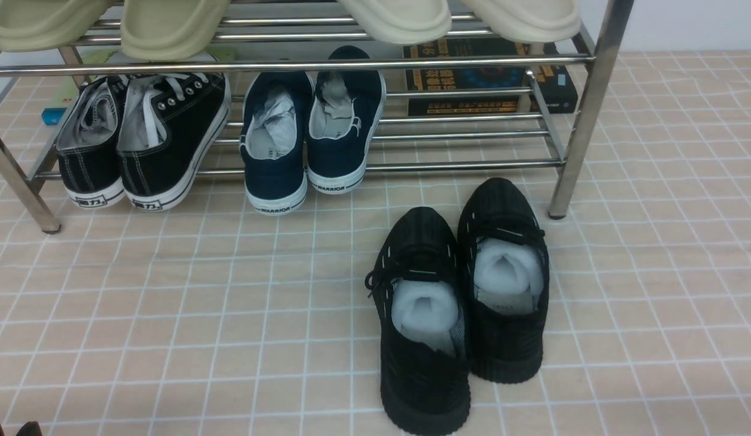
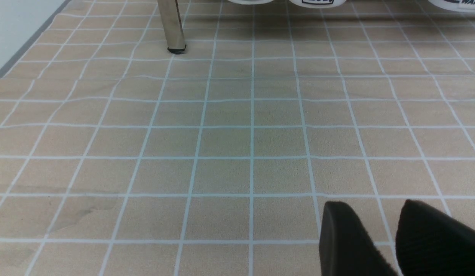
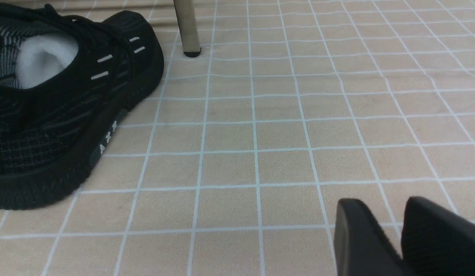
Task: Take the shoes off the shelf from the light coffee tablecloth by hand.
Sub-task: 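Grasp the leftmost shoe on the bottom shelf of the shoe rack with the left gripper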
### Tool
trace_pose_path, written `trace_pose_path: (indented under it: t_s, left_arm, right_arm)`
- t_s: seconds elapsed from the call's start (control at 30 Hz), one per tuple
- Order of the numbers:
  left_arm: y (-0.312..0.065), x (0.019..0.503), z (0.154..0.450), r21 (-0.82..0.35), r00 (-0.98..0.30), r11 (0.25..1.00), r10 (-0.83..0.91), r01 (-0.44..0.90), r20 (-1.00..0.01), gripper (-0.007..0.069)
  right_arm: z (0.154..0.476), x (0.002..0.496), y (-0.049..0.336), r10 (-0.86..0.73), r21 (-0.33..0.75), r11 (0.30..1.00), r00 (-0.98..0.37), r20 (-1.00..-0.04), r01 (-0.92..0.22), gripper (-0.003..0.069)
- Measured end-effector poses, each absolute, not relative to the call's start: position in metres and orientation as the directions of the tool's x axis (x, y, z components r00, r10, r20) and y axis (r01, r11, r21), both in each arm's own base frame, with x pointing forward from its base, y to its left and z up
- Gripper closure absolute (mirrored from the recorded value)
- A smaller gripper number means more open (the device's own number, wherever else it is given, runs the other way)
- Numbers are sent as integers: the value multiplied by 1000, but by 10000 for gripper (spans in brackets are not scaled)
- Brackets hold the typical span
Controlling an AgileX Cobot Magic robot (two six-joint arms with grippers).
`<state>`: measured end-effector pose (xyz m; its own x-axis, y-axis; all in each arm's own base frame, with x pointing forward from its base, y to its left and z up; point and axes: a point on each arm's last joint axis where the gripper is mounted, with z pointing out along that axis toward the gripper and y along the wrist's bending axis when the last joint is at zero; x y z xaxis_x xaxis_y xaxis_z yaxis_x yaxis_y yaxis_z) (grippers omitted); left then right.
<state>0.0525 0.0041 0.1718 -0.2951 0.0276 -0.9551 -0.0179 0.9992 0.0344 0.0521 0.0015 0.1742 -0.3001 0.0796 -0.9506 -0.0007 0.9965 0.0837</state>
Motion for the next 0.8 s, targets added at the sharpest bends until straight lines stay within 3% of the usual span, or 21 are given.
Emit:
trace_pose_path:
  t_s: [0.8]
  left_arm:
    - [5, 53, 172, 57, -295, 998, 49, -20, -954, 386]
  right_arm:
    - [174, 52, 1, 80, 84, 996, -300, -951, -1, 449]
